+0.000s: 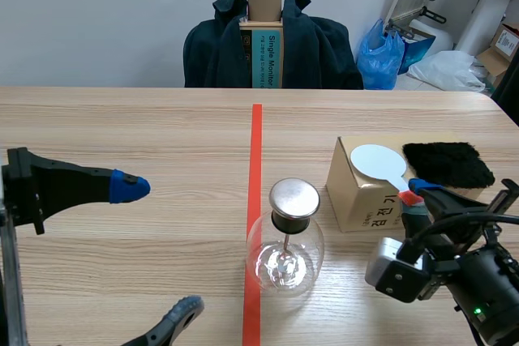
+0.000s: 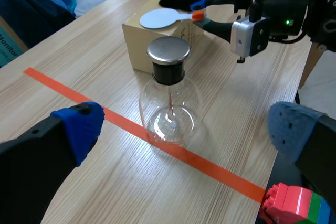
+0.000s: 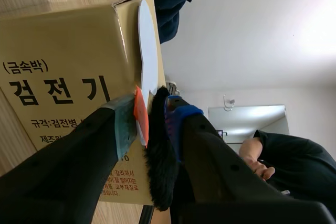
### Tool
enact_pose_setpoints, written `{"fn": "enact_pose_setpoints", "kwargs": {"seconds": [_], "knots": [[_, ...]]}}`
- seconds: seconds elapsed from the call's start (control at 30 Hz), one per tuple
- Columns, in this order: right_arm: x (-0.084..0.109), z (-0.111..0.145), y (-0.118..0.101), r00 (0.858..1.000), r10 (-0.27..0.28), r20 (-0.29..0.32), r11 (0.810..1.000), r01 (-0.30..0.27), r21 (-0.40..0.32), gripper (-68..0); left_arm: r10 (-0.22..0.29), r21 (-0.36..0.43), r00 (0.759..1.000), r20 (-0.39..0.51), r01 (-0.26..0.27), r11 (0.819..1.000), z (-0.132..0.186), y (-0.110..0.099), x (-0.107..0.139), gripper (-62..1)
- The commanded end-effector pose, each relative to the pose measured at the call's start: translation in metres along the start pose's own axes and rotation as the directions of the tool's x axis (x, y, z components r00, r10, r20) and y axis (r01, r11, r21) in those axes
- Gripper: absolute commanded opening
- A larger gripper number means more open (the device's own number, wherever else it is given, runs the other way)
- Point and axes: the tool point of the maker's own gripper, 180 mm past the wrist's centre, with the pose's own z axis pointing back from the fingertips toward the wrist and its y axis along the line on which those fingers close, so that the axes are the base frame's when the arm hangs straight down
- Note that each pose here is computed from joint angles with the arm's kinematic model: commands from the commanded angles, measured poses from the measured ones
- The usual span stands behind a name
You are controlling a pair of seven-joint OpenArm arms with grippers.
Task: Do the electroscope experiment.
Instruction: 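Put the plate down on the right, then return to the home posture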
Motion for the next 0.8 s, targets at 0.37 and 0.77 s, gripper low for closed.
{"fn": "enact_pose_setpoints", "kwargs": {"seconds": [0.37,0.77], "knots": [[-0.021,0.004,-0.007,0.996,-0.008,-0.093,1.0,0.006,-0.027,0.4,-0.004,0.042,1.0,0.027,0.003,0.999,-0.002,0.007,0.006,1.4],[-0.082,0.069,-0.011,0.869,-0.332,-0.366,0.94,0.337,-0.052,0.4,-0.004,0.042,1.0,0.027,0.003,0.999,-0.002,0.007,0.006,1.4]]}}
